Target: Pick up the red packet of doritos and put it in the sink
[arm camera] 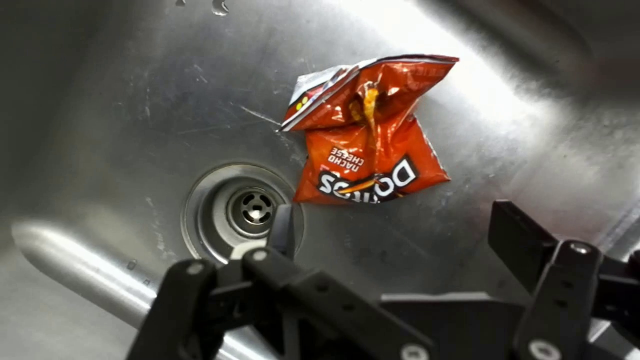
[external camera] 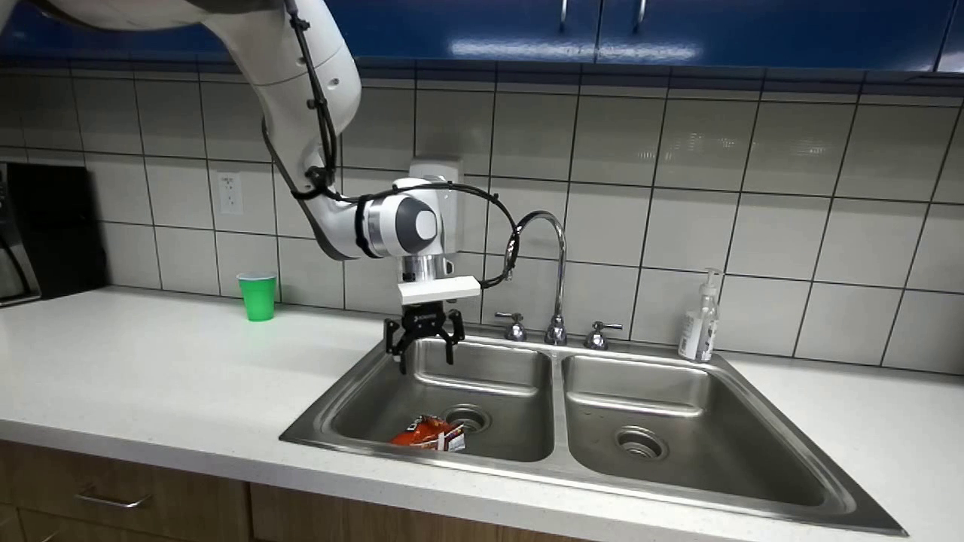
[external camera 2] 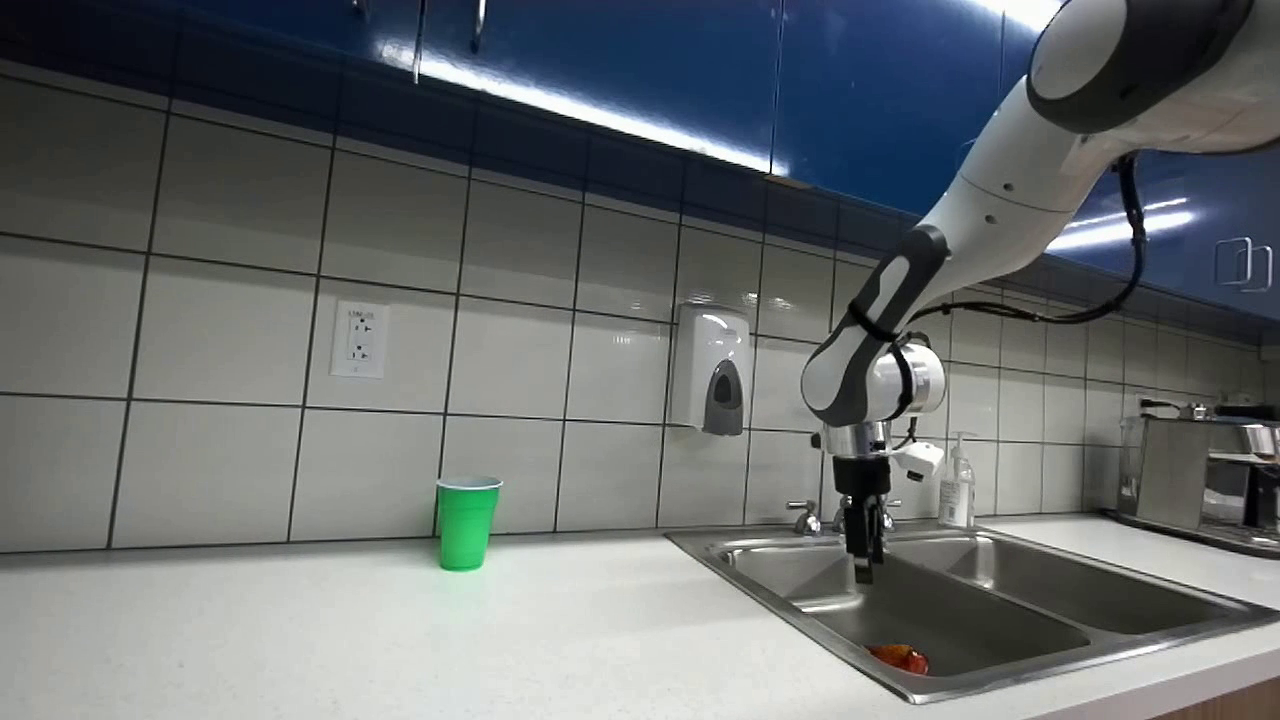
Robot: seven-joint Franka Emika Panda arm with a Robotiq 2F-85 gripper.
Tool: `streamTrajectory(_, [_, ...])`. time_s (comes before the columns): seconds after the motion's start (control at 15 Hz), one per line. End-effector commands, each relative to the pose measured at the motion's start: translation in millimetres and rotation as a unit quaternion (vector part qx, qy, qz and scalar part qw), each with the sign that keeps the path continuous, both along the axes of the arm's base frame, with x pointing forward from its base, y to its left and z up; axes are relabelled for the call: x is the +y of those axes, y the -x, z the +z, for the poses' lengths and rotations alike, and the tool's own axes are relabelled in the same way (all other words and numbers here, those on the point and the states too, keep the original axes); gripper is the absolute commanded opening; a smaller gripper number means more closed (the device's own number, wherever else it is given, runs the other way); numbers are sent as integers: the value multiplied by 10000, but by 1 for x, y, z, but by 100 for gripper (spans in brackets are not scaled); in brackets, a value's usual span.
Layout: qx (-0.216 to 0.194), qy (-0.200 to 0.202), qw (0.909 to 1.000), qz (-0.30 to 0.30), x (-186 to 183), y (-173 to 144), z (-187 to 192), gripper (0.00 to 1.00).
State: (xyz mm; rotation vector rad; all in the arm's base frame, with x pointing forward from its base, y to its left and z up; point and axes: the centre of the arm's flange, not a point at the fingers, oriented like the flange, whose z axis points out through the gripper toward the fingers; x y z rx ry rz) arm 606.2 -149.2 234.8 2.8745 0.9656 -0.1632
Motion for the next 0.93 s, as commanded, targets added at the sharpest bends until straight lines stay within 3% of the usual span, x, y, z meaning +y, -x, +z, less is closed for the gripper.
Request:
streamTrajectory(0.0, [100,49,9999,-118,29,45,37,100])
streamTrajectory(0.87, [164,-116,9998,82,128,172,102,100])
